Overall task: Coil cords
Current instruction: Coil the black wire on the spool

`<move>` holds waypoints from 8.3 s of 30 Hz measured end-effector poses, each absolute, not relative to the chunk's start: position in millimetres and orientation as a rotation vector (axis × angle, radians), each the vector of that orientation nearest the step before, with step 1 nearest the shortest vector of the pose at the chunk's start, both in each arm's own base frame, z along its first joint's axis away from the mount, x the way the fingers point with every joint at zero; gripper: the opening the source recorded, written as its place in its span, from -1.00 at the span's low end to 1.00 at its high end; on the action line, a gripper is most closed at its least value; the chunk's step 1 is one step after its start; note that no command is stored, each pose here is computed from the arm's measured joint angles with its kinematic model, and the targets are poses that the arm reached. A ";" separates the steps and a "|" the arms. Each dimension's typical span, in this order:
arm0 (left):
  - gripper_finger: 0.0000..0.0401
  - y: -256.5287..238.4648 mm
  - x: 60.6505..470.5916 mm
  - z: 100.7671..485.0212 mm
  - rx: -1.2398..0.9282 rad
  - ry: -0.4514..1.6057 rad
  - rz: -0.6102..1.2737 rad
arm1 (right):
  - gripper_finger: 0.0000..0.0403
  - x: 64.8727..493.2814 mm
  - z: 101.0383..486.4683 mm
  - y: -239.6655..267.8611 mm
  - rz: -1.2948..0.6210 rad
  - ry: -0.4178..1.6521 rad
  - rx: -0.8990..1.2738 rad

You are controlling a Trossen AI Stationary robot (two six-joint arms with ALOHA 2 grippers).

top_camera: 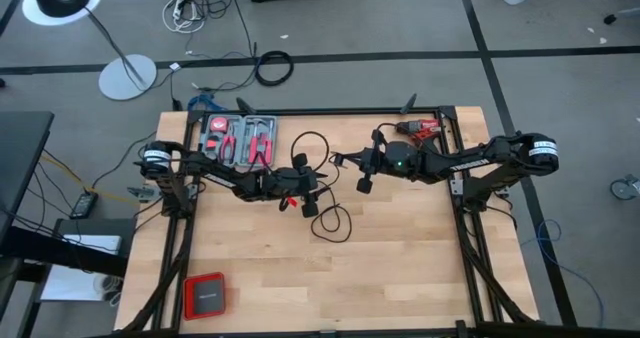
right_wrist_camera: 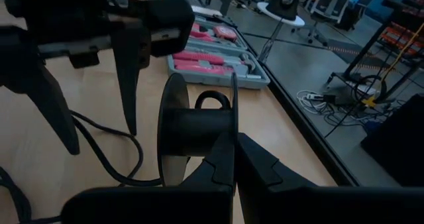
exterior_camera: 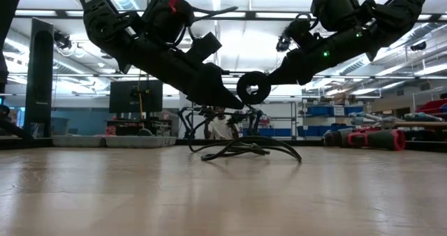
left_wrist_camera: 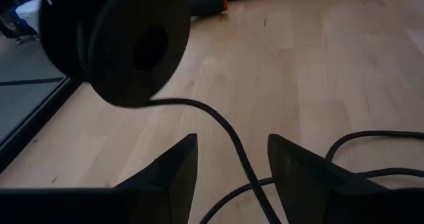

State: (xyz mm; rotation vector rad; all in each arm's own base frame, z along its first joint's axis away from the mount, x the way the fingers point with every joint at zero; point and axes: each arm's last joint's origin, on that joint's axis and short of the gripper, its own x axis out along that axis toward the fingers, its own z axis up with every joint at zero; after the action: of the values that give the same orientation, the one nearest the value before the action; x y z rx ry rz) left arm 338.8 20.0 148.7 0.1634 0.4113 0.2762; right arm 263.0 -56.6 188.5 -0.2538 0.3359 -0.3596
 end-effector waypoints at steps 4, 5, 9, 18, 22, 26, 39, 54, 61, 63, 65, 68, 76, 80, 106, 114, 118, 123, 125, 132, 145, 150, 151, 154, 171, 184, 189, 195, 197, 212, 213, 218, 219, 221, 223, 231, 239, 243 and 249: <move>-0.07 20.0 338.1 147.1 0.138 0.426 0.281 | -1.00 264.2 190.5 -53.7 -0.348 0.313 -0.256; -0.07 20.3 338.1 147.2 0.139 0.425 0.282 | -1.00 264.2 190.5 -53.4 -0.344 0.314 -0.260; -0.07 20.8 338.0 147.2 0.144 0.426 0.290 | -1.00 264.2 190.4 -53.6 -0.344 0.316 -0.265; -0.07 22.0 334.8 149.6 0.161 0.456 0.332 | -1.00 265.0 190.4 -49.7 -0.326 0.317 -0.290; -0.07 21.8 325.3 170.1 0.163 0.464 0.336 | -1.00 264.4 187.0 -45.7 -0.300 0.359 -0.319; -0.07 22.1 312.5 192.4 0.166 0.467 0.367 | -1.00 259.9 186.6 -43.7 -0.274 0.416 -0.369; -0.07 10.7 311.2 205.9 0.084 0.392 0.053 | -1.00 259.1 191.0 -17.6 0.036 0.400 -0.908; -0.07 -2.7 311.0 205.6 0.235 0.403 0.075 | -1.00 261.2 198.6 -12.4 -0.003 0.334 -0.946; -0.07 -3.0 311.1 205.7 0.229 0.401 0.075 | -1.00 256.3 211.5 -6.6 -0.007 0.268 -0.947; -0.07 -2.9 311.6 206.8 0.228 0.389 0.077 | -1.00 255.3 213.8 -6.6 -0.014 0.257 -0.912; -0.07 -3.1 312.1 208.3 0.226 0.372 0.078 | -1.00 254.8 215.0 -7.2 -0.025 0.248 -0.835; -0.07 -3.3 312.6 209.5 0.224 0.358 0.076 | -1.00 255.0 215.8 -8.5 -0.033 0.232 -0.702; -0.07 -13.5 312.4 209.3 0.241 0.355 0.026 | -1.00 254.8 215.0 -9.2 -0.071 0.243 -0.568; -0.07 -13.1 313.1 211.3 0.262 0.335 0.043 | -1.00 254.8 215.0 -8.4 -0.068 0.243 -0.582; -0.07 -13.2 315.0 217.4 0.366 0.272 0.036 | -1.00 255.4 216.7 -3.2 -0.119 0.226 -0.478; -0.07 -12.2 315.1 218.4 0.409 0.269 0.066 | -1.00 256.1 220.2 -2.7 -0.120 0.184 -0.425; -0.07 -12.1 315.2 218.6 0.416 0.269 0.072 | -1.00 256.7 224.6 -1.0 -0.121 0.137 -0.420; -0.07 -11.5 315.5 220.4 0.416 0.253 0.097 | -1.00 259.6 223.7 1.3 -0.096 0.111 -0.418; -0.07 -11.2 315.6 221.0 0.415 0.246 0.099 | -1.00 264.1 220.3 3.3 -0.089 0.092 -0.417; -0.07 -9.6 315.7 216.4 0.414 0.281 0.149 | -1.00 276.5 207.2 7.0 -0.118 0.067 -0.469; -0.47 -8.6 315.5 216.5 0.393 0.291 0.191 | -1.00 276.6 207.9 8.9 -0.112 0.054 -0.422; -0.93 -9.2 315.9 217.5 0.350 0.273 0.180 | -1.00 276.6 208.8 8.8 -0.112 0.046 -0.417; -0.94 -9.4 315.8 217.4 0.347 0.274 0.179 | -1.00 276.6 208.9 8.9 -0.105 0.044 -0.417; -0.98 -9.6 315.7 216.7 0.345 0.281 0.178 | -0.99 276.6 208.6 9.2 -0.091 0.044 -0.412; -1.00 -7.4 314.5 214.0 0.356 0.320 0.230 | -0.34 273.0 207.6 9.2 -0.108 0.101 -0.318; -1.00 -5.5 312.4 219.1 0.358 0.312 0.249 | -0.36 225.7 211.1 0.5 -0.154 0.275 -0.195; -1.00 -8.5 312.8 221.3 0.347 0.286 0.166 | -0.36 215.6 176.9 -11.6 -0.190 0.265 -0.056; -1.00 -5.9 319.5 236.0 0.333 0.230 0.115 | -0.36 220.6 159.7 -24.3 -0.146 0.195 0.141; -1.00 -4.3 320.0 237.3 0.331 0.228 0.119 | -0.36 225.6 156.8 -24.2 -0.124 0.206 0.142; -1.00 6.8 321.9 247.6 0.280 0.124 0.145 | -0.37 246.6 147.0 -23.9 -0.102 0.043 0.204; -1.00 6.4 321.3 249.1 0.270 0.116 0.134 | -0.37 247.5 148.8 -23.6 -0.084 0.007 0.209; -1.00 1.3 321.4 252.9 0.255 0.078 0.129 | -0.37 249.9 148.1 -20.8 0.001 -0.045 0.265; -1.00 -0.8 321.4 253.6 0.254 0.071 0.134 | -0.37 250.2 147.0 -20.5 0.009 -0.041 0.276; -1.00 -4.9 321.3 254.5 0.254 0.063 0.139 | -0.37 250.7 145.5 -19.2 0.019 -0.039 0.286; -1.00 -7.5 321.1 254.6 0.255 0.063 0.144 | -0.37 250.8 145.7 -18.1 0.025 -0.041 0.292; -1.00 -8.7 321.0 259.4 0.208 0.013 0.173 | -0.37 259.2 154.0 -10.6 0.063 -0.074 0.334; -1.00 -8.2 320.5 267.4 0.226 -0.064 0.191 | -0.37 283.5 170.4 0.4 0.095 -0.086 0.244; -1.00 -8.2 320.0 272.0 0.261 -0.107 0.198 | -0.37 290.3 173.0 -2.7 0.080 -0.065 0.221; -1.00 -8.6 319.4 275.9 0.288 -0.148 0.190 | -0.37 299.8 184.1 -7.9 0.099 -0.095 0.215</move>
State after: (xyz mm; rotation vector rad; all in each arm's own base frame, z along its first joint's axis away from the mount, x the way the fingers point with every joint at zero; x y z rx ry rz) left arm 319.4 -8.6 275.9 0.2878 -0.1477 0.1899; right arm 299.8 -7.9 184.1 0.2153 -0.0952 0.0989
